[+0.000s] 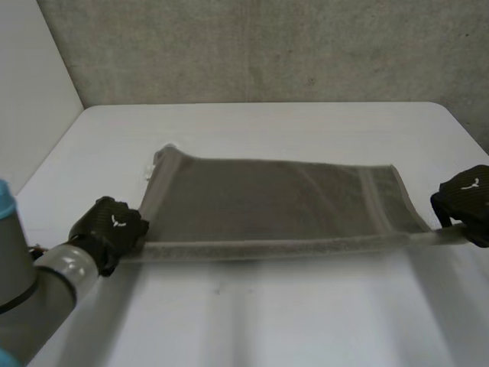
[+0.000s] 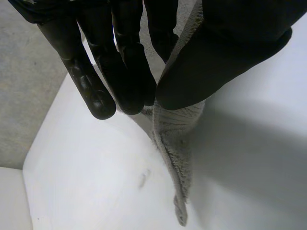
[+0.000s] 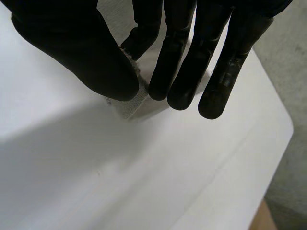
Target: Fold the towel.
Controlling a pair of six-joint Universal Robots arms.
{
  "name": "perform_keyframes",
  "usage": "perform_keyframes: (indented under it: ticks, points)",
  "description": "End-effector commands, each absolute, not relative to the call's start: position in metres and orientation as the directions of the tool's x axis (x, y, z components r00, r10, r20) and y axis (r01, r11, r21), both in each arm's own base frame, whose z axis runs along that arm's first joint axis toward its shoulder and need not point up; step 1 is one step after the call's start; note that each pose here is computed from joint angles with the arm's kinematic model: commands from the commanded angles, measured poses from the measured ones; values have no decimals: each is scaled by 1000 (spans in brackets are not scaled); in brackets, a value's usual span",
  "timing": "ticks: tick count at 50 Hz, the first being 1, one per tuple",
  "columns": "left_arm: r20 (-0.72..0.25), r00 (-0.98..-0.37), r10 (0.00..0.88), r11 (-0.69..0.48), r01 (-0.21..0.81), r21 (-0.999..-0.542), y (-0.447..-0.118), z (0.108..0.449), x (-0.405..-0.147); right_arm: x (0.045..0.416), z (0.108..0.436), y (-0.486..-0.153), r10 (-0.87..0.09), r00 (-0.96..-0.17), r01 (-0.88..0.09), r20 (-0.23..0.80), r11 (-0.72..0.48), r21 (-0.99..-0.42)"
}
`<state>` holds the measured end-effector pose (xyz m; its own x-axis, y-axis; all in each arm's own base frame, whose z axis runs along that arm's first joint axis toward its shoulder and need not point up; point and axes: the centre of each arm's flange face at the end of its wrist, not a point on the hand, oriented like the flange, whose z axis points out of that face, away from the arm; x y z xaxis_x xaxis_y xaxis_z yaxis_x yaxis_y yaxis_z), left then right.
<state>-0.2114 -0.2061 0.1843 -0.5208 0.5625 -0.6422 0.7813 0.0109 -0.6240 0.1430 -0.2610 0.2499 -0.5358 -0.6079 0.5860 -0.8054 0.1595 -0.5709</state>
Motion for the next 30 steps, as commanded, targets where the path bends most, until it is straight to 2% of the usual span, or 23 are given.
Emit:
perform_keyframes:
  ticks: [1,3,7,9,12,14,15,17,18,23,30]
  points:
    - [-634,-512,579,-38,761,-648,-201,207,-216,145,262,-261,-583,-523,-800,621,85,-594]
    - [-634,-509,581,-71,745,-664,-210,213,-224,146,250,-277,-569,-557,-774,605,92,-626]
    - [-629,-500,596,-72,746,-662,-228,206,-233,144,234,-303,-543,-593,-754,594,115,-647]
    - [-634,-496,593,-87,743,-663,-252,202,-244,145,225,-319,-523,-625,-734,579,140,-665]
    - [-639,-499,586,-93,742,-664,-267,197,-250,155,216,-334,-514,-646,-715,564,147,-684]
    - [-658,-507,556,-123,733,-669,-300,191,-262,163,210,-344,-504,-658,-701,560,137,-700]
    - [-658,-508,556,-123,733,-669,-300,191,-262,163,210,-345,-503,-658,-701,560,137,-700]
    - [-671,-519,530,-148,722,-676,-327,187,-273,171,200,-364,-470,-687,-674,554,130,-727]
    - [-671,-519,530,-148,722,-676,-327,187,-273,171,200,-364,-470,-687,-674,554,130,-727]
    - [-699,-535,474,-222,696,-683,-374,181,-298,180,188,-402,-364,-741,-628,564,78,-774]
    - [-710,-541,450,-267,677,-685,-402,163,-318,190,182,-426,-258,-767,-611,587,15,-792]
